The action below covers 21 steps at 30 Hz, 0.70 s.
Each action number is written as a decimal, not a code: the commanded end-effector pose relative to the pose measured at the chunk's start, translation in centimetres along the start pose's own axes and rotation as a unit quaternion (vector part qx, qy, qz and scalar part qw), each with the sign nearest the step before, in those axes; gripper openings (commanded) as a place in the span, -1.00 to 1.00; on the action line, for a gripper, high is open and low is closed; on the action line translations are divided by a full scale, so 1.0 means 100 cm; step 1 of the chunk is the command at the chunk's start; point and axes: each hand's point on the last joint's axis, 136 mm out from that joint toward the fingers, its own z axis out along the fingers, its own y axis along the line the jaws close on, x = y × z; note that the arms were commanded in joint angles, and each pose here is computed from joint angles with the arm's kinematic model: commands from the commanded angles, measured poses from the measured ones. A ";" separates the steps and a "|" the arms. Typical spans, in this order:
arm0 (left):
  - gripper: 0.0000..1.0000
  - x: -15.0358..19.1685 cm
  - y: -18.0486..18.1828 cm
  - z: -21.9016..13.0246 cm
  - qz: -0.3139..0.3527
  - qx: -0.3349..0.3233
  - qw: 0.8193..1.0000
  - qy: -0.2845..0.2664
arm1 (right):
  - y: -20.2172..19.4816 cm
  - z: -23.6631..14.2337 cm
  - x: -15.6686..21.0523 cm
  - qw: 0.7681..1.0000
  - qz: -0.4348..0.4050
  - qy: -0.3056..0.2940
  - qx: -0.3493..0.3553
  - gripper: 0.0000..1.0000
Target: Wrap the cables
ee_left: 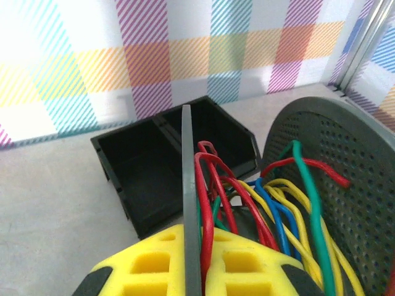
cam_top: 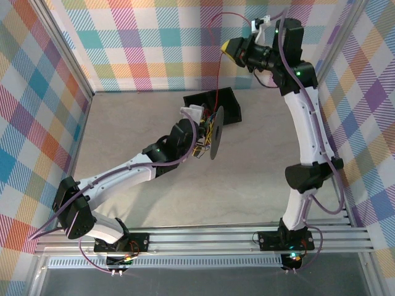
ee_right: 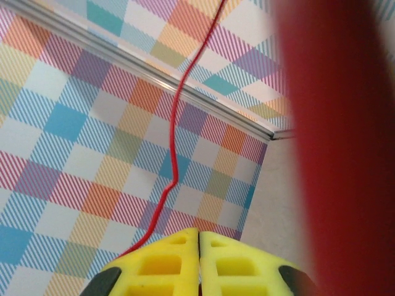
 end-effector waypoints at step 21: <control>-1.00 0.069 -0.088 -0.017 0.156 0.110 0.979 0.077 | 0.061 0.033 0.015 0.985 -0.084 0.042 -0.146 -1.00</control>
